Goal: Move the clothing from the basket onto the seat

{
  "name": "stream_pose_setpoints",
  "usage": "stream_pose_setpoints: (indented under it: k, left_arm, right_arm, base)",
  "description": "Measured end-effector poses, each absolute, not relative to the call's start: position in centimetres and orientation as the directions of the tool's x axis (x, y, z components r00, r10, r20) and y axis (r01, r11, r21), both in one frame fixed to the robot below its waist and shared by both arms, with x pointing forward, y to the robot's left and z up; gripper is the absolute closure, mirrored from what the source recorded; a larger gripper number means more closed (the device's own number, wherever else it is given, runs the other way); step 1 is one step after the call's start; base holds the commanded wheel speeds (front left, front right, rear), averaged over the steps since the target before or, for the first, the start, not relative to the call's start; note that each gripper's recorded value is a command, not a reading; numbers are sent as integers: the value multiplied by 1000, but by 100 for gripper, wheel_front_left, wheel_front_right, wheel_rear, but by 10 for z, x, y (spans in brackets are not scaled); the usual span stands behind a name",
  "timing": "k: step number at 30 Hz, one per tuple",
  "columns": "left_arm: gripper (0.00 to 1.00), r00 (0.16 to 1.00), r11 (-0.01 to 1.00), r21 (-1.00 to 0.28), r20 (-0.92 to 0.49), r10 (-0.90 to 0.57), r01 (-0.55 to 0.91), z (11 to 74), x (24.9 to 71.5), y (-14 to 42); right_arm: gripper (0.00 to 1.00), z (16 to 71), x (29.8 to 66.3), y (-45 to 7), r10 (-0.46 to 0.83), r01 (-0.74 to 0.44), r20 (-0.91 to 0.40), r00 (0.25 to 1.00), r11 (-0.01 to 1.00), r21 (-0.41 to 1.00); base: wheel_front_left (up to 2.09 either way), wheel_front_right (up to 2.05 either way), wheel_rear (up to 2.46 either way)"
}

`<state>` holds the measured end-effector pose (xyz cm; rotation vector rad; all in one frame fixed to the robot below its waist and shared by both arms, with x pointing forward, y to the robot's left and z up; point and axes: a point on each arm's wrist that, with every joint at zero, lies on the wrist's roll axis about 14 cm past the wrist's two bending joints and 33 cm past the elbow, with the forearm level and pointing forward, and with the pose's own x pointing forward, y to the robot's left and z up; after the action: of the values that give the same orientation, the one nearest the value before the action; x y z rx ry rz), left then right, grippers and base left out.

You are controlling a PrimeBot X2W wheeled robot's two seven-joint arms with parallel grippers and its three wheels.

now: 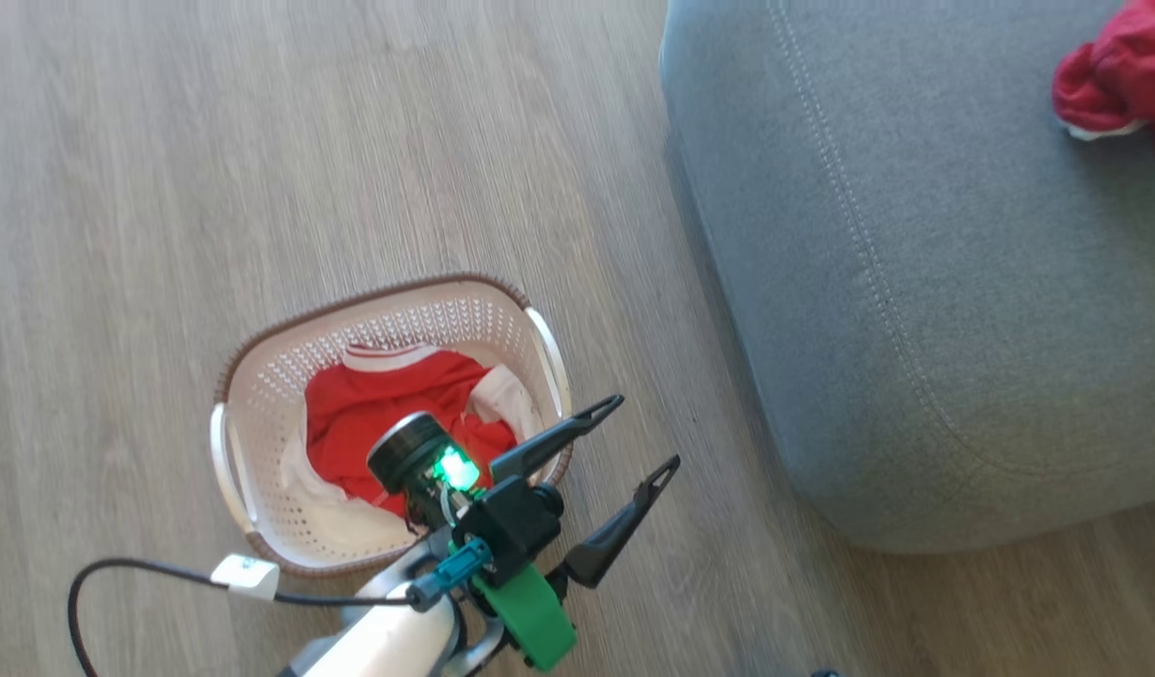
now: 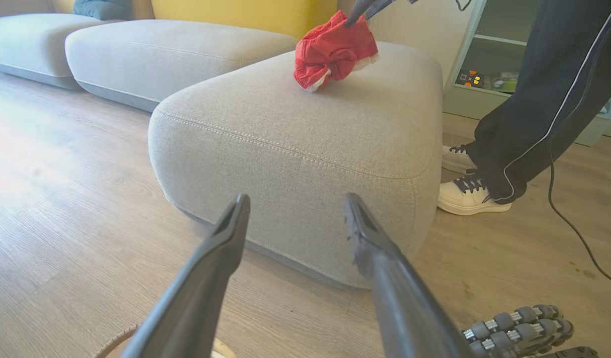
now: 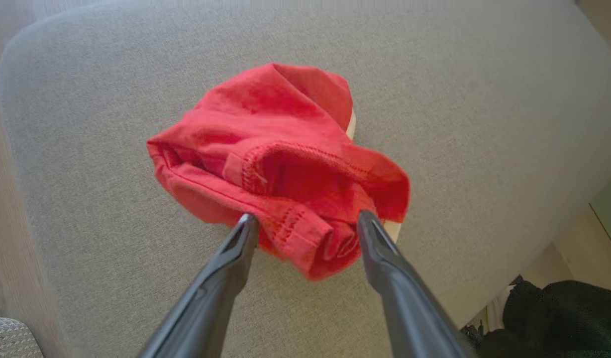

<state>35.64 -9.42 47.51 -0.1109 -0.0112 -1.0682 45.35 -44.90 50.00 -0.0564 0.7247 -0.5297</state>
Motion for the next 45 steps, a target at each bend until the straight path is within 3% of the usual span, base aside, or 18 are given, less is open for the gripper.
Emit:
stream_pose_setpoints:
  k: [5,8,16,22,28,30,36,42,45]
  left_arm:
    - [0,496,491,-87,59,-866,867,479,349,-92]
    - [0,513,507,-89,70,-855,857,485,346,-91]
    - [0,579,575,-73,87,-811,815,498,349,-75]
    - [0,689,684,-84,101,-718,725,506,368,-42]
    - [0,800,791,-129,162,-578,598,528,389,-1]
    - [0,832,827,-123,180,-525,549,535,393,17]
    - [0,917,924,-72,176,-358,374,536,396,73]
    - [0,955,973,-47,210,-210,224,549,393,115]
    - [0,964,983,-49,208,-163,177,549,389,127]
  right_arm:
    - [0,516,455,-443,-472,409,-593,653,878,-248]
    - [0,532,461,-435,-452,394,-542,708,890,-228]
    - [0,595,499,-387,-337,309,-286,897,941,-138]
    - [0,628,516,-320,-145,142,-65,987,989,-47]
    - [0,619,496,-270,38,-39,33,999,999,10]
    - [0,630,486,-245,112,-118,132,985,992,44]
    - [0,646,462,-207,198,-212,320,927,977,10]
    - [0,598,435,-165,282,-293,274,919,956,-1]
    - [0,590,425,-155,265,-292,286,921,954,59]
  base:
    - [0,0,0]
    - [0,0,0]
    - [0,0,0]
    - [0,0,0]
    - [0,0,0]
    - [0,0,0]
    - [0,0,0]
    - [0,0,0]
    - [0,0,0]
